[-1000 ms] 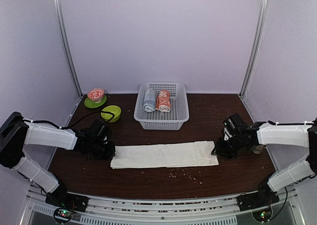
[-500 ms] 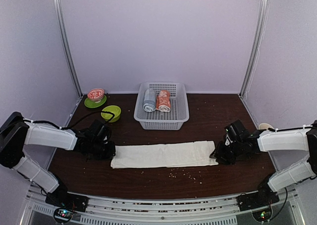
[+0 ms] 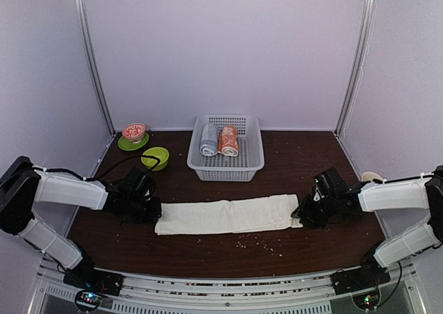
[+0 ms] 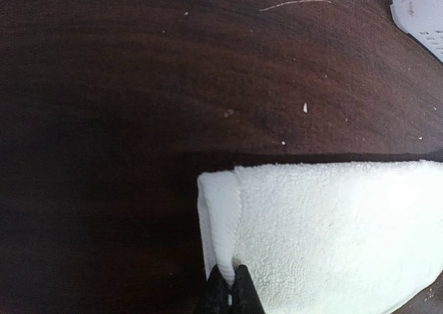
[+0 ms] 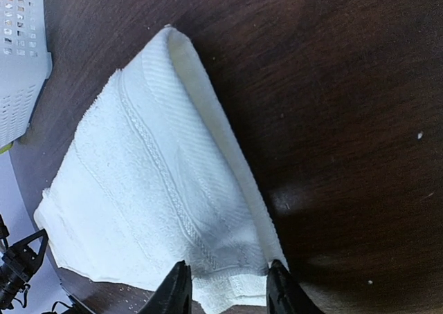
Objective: Roll the towels
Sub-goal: Pick up the towel from the center of the board.
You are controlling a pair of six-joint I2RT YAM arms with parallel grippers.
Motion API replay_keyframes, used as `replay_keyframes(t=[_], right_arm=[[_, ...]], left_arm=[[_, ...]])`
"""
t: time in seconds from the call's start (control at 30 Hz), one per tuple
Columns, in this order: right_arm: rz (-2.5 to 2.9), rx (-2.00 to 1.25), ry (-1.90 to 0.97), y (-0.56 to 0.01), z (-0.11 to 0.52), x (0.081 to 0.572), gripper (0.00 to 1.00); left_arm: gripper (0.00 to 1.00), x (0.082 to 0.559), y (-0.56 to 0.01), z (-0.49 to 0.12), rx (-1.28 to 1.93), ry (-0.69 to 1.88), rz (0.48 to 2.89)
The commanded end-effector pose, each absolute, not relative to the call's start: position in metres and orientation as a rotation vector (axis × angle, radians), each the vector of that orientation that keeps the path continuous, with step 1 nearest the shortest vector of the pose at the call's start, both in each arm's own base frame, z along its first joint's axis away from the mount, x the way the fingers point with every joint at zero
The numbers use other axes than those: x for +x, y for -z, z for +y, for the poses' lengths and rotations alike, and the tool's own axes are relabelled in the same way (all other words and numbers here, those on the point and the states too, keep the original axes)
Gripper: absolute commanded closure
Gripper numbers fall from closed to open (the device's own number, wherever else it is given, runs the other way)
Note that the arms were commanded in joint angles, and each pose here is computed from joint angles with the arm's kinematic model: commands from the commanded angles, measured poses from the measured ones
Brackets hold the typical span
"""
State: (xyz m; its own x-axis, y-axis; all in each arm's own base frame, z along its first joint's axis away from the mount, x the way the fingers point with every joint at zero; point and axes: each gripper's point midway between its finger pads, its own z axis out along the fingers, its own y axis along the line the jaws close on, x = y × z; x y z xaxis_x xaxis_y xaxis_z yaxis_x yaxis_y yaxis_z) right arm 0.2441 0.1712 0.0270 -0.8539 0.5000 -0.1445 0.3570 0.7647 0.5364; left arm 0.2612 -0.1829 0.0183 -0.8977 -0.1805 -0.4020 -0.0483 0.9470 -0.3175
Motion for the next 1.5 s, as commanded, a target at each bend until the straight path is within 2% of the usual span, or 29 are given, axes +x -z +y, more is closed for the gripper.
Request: replay_keyframes(t=[0.0,0.2,0.27,0.4,0.53,0.73,1.1,1.47], right_arm=[[2.642,0.757,-0.695,-0.015,0.16,0.248,0.65],[2.605,0.739,-0.749,-0.024,0.167,0.257,0.75],[2.601,0.729,-0.757,-0.026,0.168,0.259,0.75],[2.602,0.757,-0.758,-0.022,0.169,0.262,0.67],[2.576,0.851,-0.761,-0.016,0.165,0.263,0.67],[2.556,0.969,-0.742,-0.003,0.155,0.263,0.76],[2.503,1.032,-0.749,-0.001,0.148,0.271,0.99],[2.436,0.801,-0.733,-0.055,0.145,0.281,1.0]], left_arm=[[1.0,0.252,-0.003,-0.177,-0.179,0.405,2.709],[1.0,0.252,-0.004,-0.177,-0.18,0.409,2.708],[1.0,0.251,-0.002,-0.177,-0.181,0.41,2.71],[1.0,0.252,-0.001,-0.179,-0.18,0.418,2.713],[1.0,0.251,0.0,-0.179,-0.18,0.418,2.716],[1.0,0.249,0.001,-0.178,-0.179,0.414,2.719],[1.0,0.246,0.006,-0.177,-0.178,0.413,2.73],[1.0,0.247,-0.003,-0.174,-0.186,0.409,2.709]])
